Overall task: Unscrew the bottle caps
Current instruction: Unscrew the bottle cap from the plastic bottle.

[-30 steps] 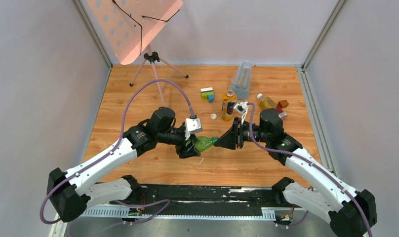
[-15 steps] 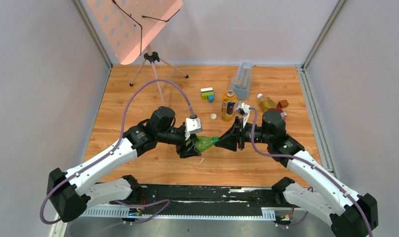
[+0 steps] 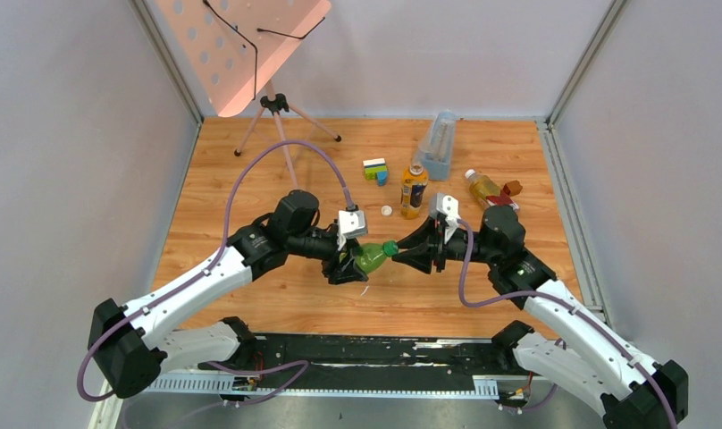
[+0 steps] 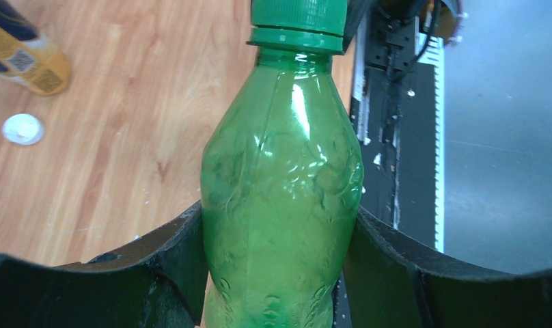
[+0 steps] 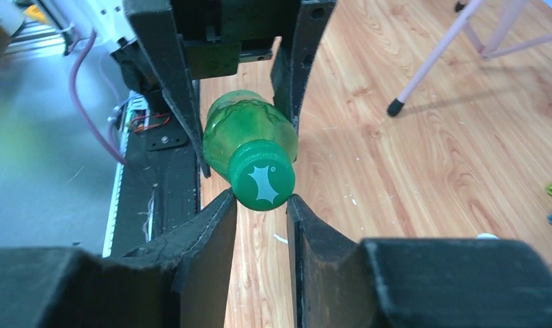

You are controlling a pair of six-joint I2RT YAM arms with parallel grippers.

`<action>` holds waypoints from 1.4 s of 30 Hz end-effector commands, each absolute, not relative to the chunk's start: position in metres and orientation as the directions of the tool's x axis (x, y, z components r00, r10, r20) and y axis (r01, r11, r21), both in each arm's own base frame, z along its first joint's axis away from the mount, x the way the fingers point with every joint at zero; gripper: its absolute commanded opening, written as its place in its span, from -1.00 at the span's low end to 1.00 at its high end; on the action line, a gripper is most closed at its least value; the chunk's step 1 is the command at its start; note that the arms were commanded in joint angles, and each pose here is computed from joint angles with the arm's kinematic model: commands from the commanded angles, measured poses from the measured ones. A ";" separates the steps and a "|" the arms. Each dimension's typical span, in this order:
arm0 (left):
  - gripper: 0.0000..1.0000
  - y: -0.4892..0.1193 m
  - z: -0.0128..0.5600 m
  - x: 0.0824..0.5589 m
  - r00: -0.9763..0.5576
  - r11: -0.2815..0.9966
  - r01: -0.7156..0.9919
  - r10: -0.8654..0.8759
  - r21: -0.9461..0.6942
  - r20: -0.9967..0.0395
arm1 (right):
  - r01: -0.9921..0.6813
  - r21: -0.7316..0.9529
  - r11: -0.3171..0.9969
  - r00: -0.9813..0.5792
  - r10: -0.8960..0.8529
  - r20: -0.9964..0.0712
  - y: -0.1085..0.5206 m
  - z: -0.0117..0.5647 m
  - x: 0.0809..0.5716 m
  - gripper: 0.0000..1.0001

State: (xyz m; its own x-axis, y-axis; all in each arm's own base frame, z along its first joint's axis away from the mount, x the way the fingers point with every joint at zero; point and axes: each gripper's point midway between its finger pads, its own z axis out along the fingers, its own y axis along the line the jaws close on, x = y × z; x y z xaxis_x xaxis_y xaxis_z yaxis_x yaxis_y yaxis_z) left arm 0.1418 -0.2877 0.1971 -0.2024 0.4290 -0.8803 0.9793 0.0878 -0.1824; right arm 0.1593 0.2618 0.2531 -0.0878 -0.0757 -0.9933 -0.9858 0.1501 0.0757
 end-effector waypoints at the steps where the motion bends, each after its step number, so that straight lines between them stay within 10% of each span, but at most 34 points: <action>1: -1.00 -0.288 0.207 0.149 -0.175 0.134 0.982 0.392 -0.132 -0.903 | -0.918 0.136 0.372 -0.132 0.035 -0.991 0.253 0.278 0.194 -0.10; 13: -1.00 -0.255 0.195 0.172 -0.148 0.363 0.932 0.370 -0.004 -0.917 | -0.729 0.506 0.460 -0.390 0.328 -0.860 0.229 0.296 0.190 0.51; 42: -1.00 -0.254 0.196 0.184 -0.012 0.370 0.917 0.402 0.150 -0.916 | -0.477 0.791 0.383 -0.810 0.157 -0.565 0.279 0.281 0.198 0.52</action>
State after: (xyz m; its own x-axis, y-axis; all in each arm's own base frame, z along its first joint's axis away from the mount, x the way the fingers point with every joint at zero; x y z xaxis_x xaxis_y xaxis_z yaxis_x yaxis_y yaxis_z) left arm 0.1779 -0.2437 0.1857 -0.0918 0.4050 -0.9097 0.9072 0.4106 0.0913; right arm 0.1989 0.2646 0.2817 -0.7524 0.2133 -0.6232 -0.4977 0.4358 0.7500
